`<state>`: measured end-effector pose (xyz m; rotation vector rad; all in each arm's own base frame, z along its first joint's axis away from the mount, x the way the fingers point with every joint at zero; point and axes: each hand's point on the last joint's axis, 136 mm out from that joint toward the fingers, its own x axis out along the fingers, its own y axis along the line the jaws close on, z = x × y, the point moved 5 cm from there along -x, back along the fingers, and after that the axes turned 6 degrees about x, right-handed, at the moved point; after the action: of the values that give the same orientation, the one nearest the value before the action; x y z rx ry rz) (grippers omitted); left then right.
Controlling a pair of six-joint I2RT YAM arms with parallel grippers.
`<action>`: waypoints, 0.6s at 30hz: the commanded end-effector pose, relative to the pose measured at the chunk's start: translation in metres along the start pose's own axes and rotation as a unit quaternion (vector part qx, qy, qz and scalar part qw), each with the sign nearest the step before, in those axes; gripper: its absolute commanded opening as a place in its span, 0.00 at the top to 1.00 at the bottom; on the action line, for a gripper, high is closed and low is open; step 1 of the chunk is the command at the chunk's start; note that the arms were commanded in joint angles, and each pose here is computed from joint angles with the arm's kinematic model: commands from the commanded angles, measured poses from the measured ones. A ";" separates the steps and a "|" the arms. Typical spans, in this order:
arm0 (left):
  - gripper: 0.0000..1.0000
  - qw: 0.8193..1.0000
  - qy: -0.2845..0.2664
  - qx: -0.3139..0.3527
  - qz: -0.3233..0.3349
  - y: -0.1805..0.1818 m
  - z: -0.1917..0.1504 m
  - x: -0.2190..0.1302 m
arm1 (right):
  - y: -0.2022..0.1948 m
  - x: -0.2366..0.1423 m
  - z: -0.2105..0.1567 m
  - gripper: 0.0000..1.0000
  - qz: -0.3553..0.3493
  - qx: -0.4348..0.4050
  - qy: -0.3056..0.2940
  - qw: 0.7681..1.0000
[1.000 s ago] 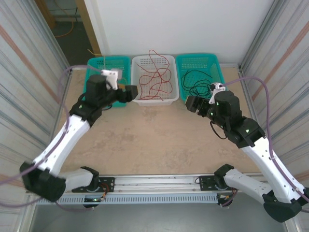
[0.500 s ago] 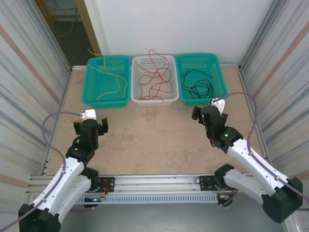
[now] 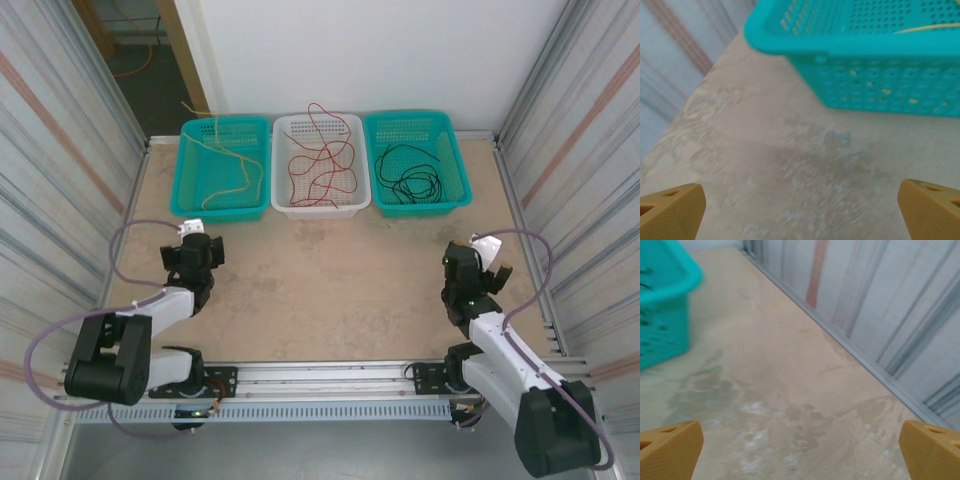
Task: Untangle the cables
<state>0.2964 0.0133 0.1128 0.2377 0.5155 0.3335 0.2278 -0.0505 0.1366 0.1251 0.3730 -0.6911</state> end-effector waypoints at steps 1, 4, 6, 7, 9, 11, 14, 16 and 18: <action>0.01 0.995 -0.092 -0.020 -0.024 -0.002 0.038 0.004 | 0.004 0.012 0.013 0.01 0.053 0.036 -0.036 0.997; 0.01 0.994 -0.099 -0.041 -0.029 -0.001 0.031 0.017 | 0.005 0.023 0.015 0.01 0.091 0.078 -0.046 0.992; 0.01 0.993 -0.092 -0.027 -0.065 -0.010 0.032 0.021 | 0.013 0.034 0.014 0.01 0.109 0.075 -0.037 0.991; 0.01 0.991 -0.093 -0.008 -0.098 -0.019 0.031 0.023 | 0.022 0.039 0.016 0.01 0.129 0.068 -0.039 0.989; 0.01 0.985 -0.124 0.009 -0.117 -0.030 0.024 0.027 | 0.043 0.046 0.018 0.01 0.184 0.045 -0.038 0.981; 0.01 0.989 -0.100 -0.005 -0.112 -0.025 0.024 0.026 | 0.062 0.054 0.017 0.01 0.226 0.032 -0.019 0.973; 0.01 0.989 -0.097 -0.007 -0.108 -0.024 0.027 0.034 | 0.082 0.067 -0.003 0.01 0.265 0.017 -0.020 0.964; 0.01 0.988 -0.081 -0.014 -0.127 -0.024 0.026 0.038 | 0.096 0.071 -0.002 0.01 0.273 -0.013 -0.017 0.962; 0.01 0.988 -0.081 -0.015 -0.128 -0.023 0.027 0.038 | 0.104 0.076 -0.007 0.01 0.276 -0.036 0.018 0.960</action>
<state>0.3416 0.0035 0.1051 0.1780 0.3911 0.1012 0.3235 -0.0279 0.0760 0.2126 0.4565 -0.2345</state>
